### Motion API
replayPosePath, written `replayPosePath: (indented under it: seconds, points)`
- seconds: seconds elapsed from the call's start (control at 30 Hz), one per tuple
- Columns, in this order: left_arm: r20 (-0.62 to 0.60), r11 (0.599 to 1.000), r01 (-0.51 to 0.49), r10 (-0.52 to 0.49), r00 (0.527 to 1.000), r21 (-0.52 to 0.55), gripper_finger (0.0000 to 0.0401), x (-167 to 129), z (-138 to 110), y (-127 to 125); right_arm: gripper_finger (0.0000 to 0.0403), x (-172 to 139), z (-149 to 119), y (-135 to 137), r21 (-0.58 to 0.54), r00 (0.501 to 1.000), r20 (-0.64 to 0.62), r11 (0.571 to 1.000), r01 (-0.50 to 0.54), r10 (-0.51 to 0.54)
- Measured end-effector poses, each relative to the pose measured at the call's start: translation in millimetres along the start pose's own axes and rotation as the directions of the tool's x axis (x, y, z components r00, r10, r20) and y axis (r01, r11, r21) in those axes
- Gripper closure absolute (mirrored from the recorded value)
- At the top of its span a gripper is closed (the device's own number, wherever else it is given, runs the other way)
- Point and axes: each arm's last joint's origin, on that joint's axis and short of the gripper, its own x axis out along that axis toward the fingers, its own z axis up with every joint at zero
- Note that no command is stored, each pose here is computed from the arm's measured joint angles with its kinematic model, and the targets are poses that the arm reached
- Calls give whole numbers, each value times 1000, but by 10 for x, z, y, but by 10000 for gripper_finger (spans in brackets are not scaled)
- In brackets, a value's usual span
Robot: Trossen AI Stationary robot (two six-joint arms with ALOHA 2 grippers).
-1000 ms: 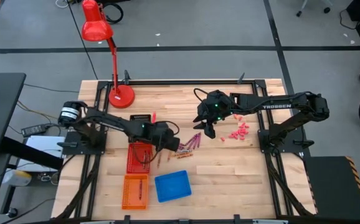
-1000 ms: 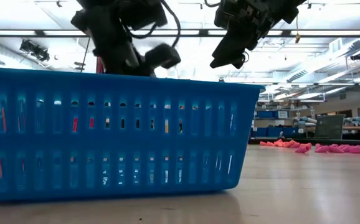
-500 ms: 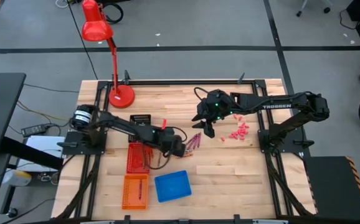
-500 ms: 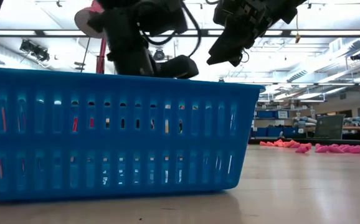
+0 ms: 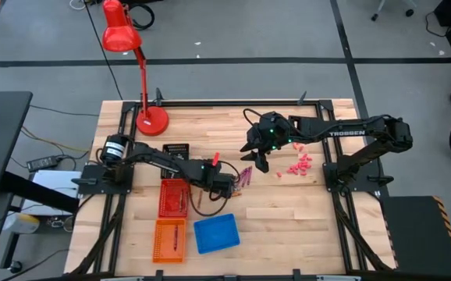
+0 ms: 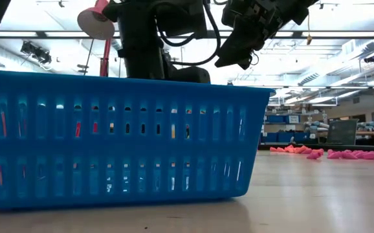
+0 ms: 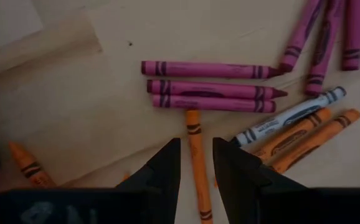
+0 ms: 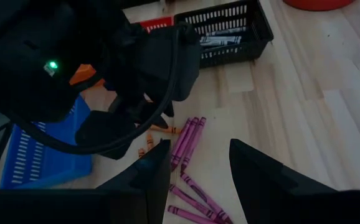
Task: Sort crayons
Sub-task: Put the orange crayon into the blue bin
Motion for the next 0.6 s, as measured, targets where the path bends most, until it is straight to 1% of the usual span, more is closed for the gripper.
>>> replayPosePath:
  seconds: [0.17, 0.37, 0.6]
  points:
    - [1, 1000, 4, -4, 1000, -5, 298, 2, 1, -5, 236, 0, 3, 0, -3, 1000, 3, 1000, -1, 1]
    - [-7, 1000, -10, 10, 1000, -12, 298, 97, -55, -27, 236, 0, 6, 1, -4, 1000, 6, 1000, -3, 3]
    - [-23, 999, -40, 41, 999, 12, 298, 211, -117, -31, 236, 0, 6, 1, -4, 1000, 6, 1000, -3, 3]
